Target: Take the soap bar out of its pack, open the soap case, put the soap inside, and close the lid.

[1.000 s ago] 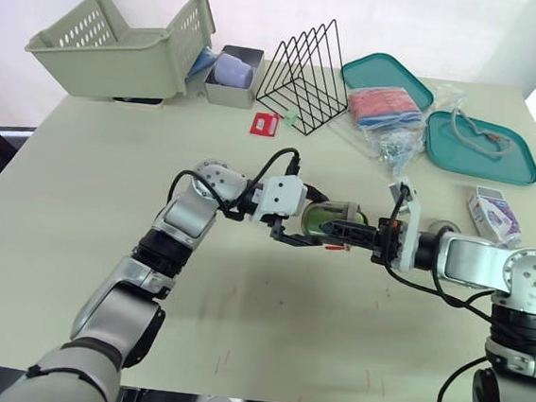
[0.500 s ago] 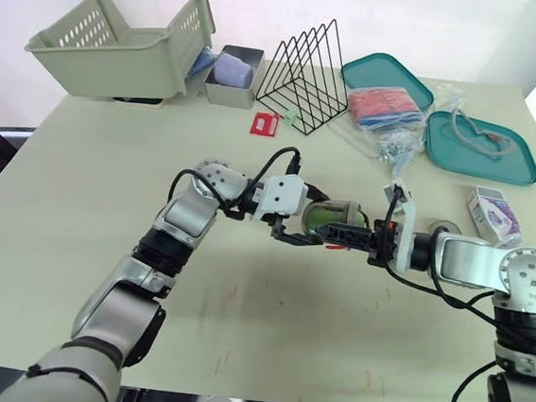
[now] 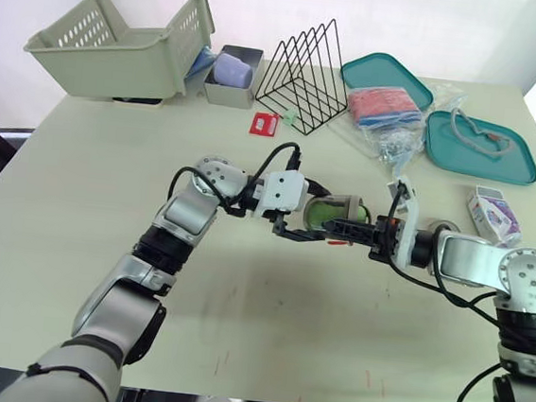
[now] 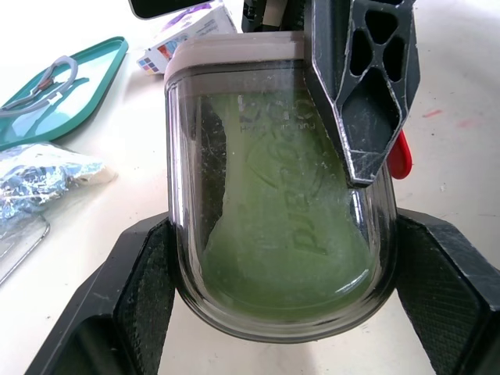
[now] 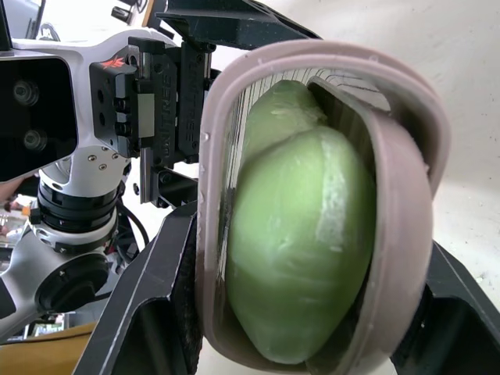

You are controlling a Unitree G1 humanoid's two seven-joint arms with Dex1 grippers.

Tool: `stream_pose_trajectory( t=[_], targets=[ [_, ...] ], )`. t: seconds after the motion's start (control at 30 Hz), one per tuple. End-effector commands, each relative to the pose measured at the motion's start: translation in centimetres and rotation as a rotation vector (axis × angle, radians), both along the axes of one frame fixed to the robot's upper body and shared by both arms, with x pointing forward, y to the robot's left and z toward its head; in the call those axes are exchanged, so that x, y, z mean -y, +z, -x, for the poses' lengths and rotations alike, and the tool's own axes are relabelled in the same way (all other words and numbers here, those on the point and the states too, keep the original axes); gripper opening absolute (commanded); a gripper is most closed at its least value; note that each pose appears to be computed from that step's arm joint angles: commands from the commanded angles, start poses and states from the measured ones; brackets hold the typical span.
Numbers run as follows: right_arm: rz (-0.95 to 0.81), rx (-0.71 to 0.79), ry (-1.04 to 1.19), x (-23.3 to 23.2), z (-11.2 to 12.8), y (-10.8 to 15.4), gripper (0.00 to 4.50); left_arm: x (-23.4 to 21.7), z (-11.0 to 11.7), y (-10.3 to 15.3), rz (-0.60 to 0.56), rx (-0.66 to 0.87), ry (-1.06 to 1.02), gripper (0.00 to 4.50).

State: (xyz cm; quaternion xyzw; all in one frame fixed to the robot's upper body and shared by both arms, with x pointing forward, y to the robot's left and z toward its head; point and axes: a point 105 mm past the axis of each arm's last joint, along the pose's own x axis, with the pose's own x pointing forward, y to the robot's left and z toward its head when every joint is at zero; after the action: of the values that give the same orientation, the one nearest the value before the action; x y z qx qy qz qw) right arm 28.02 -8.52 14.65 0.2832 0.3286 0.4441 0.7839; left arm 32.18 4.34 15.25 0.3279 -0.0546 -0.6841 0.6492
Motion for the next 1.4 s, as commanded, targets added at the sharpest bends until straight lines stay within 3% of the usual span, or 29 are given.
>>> stream_pose_trajectory(
  t=[0.03,0.23,0.3,1.1,1.23,1.4],
  targets=[
    [0.009,0.030,0.049,-0.3,0.6,0.7,2.16,0.3,0.0,1.5,0.036,0.042,-0.012,3.45],
    [0.007,0.032,0.055,-0.2,0.7,0.6,2.16,0.4,-0.1,1.9,0.069,0.044,-0.008,3.45],
    [0.005,0.035,0.059,-0.2,0.8,0.6,2.16,0.4,-0.2,2.1,0.088,0.041,-0.005,4.50],
    [0.149,0.118,0.055,2.0,0.1,0.3,2.11,-3.5,-2.6,2.2,0.074,-0.083,0.096,4.50],
    [0.217,0.169,0.071,2.5,-0.1,0.4,2.11,-3.5,-2.4,2.2,0.099,-0.111,0.109,4.50],
    [0.388,0.377,0.169,3.2,-0.3,2.3,2.11,-3.2,-1.8,2.3,0.154,-0.228,0.124,4.50]
  ],
)
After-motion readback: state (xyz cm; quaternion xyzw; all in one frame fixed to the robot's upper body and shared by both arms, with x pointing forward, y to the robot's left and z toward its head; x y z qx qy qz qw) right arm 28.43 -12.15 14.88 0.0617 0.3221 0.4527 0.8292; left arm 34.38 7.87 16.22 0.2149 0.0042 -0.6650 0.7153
